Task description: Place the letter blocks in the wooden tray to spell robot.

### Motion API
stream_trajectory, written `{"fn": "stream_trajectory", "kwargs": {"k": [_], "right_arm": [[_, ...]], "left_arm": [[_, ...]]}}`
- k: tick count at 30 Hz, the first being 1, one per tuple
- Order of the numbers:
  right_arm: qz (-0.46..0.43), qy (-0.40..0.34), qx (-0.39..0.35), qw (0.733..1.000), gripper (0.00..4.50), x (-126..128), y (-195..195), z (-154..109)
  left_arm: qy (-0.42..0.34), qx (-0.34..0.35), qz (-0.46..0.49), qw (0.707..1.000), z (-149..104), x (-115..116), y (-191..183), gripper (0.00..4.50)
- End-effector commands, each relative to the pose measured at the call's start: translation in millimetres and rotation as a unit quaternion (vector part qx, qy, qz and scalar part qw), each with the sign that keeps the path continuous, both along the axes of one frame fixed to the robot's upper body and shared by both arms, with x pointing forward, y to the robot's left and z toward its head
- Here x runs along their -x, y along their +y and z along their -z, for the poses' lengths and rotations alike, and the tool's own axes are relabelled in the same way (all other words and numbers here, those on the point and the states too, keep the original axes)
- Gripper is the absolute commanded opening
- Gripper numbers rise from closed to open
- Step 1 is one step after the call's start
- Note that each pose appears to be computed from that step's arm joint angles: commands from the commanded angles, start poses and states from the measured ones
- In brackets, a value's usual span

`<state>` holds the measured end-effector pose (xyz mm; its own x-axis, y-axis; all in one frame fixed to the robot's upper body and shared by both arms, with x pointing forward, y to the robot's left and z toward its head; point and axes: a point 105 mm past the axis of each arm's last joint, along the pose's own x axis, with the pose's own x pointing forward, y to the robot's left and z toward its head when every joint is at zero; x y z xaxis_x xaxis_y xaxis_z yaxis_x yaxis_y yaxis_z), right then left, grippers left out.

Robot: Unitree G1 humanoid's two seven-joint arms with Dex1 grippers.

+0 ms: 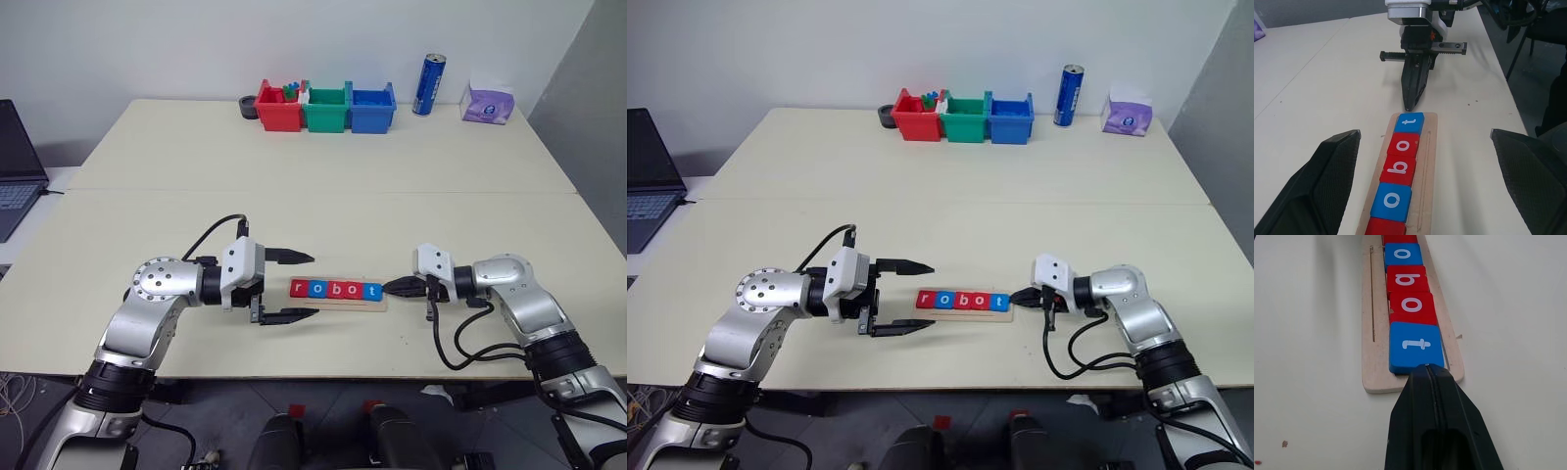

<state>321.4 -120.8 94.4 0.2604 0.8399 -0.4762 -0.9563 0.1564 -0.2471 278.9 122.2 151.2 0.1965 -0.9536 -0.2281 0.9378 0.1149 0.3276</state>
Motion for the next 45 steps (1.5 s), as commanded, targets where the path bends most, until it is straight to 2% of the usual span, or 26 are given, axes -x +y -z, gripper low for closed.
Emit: {"fn": "stream_trajectory", "kwargs": {"k": [1,6,12,35,45], "right_arm": [[-0.009,-0.014,-0.007,1.000,0.01,2,-3,-15],[-0.032,0.011,-0.006,0.999,0.01,20,-4,-17],[-0.035,0.013,-0.019,0.999,0.01,27,10,-13],[-0.010,-0.023,-0.016,1.000,0.01,11,17,-6],[-0.024,-0.003,-0.030,0.999,0.01,18,15,-14]], "left_arm": [[-0.015,0.002,0.008,1.000,-7,4,-1,4.50],[-0.014,0.002,0.011,1.000,-7,5,-1,4.50],[-0.012,0.003,0.015,1.000,-8,6,-2,4.50],[-0.010,0.001,0.016,1.000,-10,7,-3,4.50],[-0.010,0.000,0.013,1.000,-10,7,-2,4.50]]}}
